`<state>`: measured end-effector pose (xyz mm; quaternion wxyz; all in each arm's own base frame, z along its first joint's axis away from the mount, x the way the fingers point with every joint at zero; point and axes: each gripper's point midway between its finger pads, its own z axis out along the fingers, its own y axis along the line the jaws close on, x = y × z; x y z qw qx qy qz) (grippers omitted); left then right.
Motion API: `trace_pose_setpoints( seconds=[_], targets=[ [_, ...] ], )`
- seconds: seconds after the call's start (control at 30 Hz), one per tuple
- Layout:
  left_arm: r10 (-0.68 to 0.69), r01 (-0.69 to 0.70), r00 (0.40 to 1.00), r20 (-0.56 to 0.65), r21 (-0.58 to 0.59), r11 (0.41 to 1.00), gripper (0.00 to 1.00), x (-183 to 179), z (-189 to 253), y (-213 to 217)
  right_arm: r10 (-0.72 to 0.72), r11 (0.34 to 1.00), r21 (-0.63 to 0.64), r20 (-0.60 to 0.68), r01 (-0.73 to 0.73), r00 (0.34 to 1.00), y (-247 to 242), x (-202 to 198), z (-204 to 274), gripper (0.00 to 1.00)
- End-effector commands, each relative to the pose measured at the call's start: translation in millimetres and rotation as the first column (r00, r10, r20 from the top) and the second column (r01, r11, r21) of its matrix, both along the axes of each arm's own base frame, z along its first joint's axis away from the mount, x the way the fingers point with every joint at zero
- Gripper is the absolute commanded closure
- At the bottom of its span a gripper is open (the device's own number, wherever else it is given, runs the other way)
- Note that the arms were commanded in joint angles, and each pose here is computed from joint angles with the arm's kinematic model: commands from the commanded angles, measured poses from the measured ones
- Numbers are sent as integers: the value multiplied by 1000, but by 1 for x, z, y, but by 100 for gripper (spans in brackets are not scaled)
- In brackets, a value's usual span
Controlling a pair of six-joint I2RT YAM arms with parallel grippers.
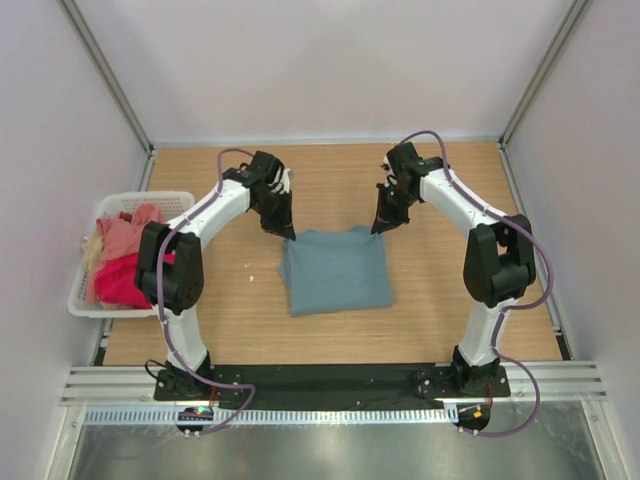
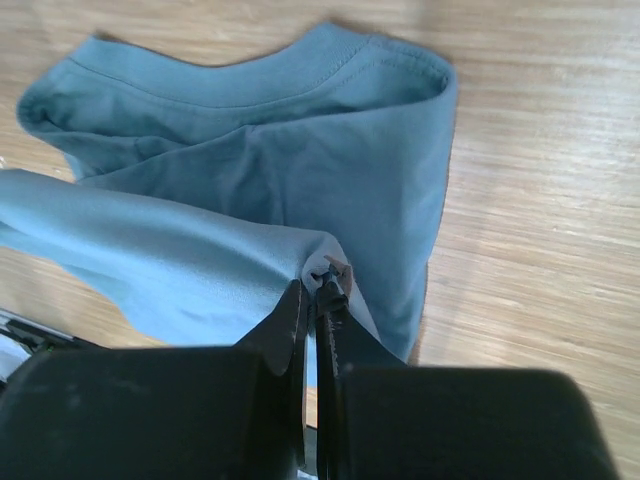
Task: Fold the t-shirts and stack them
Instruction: Fold the tshirt
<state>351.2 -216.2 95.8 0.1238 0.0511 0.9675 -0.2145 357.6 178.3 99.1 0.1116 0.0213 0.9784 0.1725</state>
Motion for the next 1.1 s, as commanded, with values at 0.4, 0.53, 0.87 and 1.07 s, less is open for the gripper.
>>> trace_pose_setpoints(
  seconds=[0.4,0.53,0.87,1.07],
  targets=[
    [130,-136,991,42,213,967,100,58,-49,46,-83,997,14,199,82,976,5,93,-38,92],
    [148,-156,988,51,222,962,70,64,-43,50,-92,990,-81,219,112,971,-15,108,-35,74],
    [115,-117,987,115,6,993,49,39,42,24,10,999,-54,176,-1,984,-5,63,30,42],
    [68,-60,997,31,-204,977,63,10,37,-20,49,987,146,131,-68,990,40,22,17,55]
  ],
)
